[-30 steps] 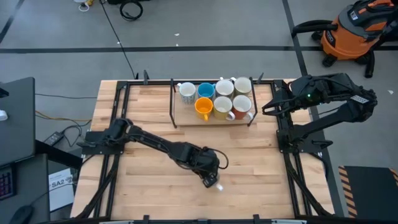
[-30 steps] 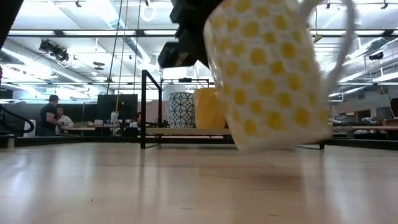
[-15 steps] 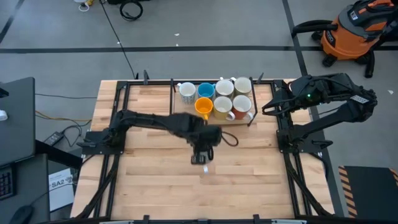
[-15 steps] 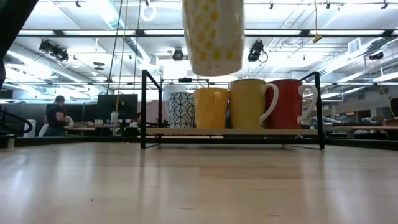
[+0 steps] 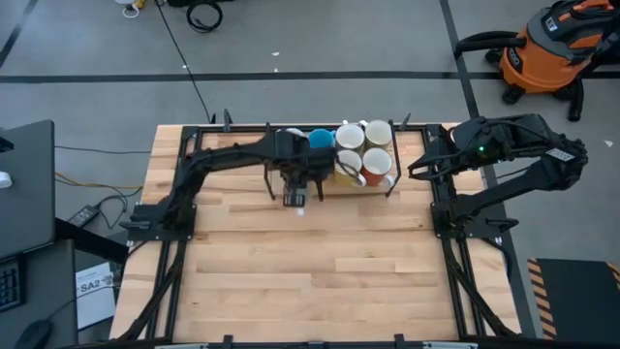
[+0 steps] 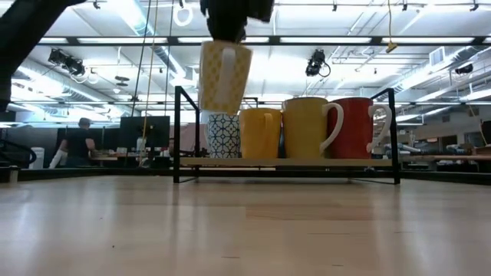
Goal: Place coffee mugs
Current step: Put the orange cup on the shelf aligned with the blue cup
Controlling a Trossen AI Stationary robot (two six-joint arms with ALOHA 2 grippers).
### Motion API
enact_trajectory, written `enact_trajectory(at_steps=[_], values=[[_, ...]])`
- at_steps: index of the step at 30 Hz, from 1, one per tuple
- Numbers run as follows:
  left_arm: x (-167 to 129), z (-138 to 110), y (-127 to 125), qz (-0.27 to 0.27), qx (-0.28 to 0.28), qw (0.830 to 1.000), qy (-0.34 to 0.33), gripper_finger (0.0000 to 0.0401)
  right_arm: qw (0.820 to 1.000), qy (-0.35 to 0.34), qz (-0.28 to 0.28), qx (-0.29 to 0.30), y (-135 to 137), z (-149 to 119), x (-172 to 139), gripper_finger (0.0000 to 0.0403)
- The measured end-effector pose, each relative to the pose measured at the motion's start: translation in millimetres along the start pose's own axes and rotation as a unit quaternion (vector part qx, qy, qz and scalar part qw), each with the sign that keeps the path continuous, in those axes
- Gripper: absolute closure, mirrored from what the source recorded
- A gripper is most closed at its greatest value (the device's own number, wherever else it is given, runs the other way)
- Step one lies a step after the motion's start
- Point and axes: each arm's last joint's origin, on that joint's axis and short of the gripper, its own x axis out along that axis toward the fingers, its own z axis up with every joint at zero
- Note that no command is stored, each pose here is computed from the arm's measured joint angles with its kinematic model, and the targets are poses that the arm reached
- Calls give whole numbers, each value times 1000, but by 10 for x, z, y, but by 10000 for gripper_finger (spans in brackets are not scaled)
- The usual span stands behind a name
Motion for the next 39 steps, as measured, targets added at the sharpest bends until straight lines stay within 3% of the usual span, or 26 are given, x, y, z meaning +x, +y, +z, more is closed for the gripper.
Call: enact_trajectory(at_steps=[8, 18, 28, 39], values=[[169, -121, 450, 10, -33, 999, 26, 370, 1000, -1, -1, -1, -1, 0, -1, 295], [508, -202, 734, 12, -42, 998, 39, 370, 1000, -1, -2, -16, -1, 0, -1, 295], [795, -334, 843, 2, -58, 995, 80, 370, 1000, 0, -2, -16, -1, 0, -1, 295], [833, -343, 832, -2, -60, 995, 83, 363, 1000, 0, -2, -27, -2, -1, -1, 295]])
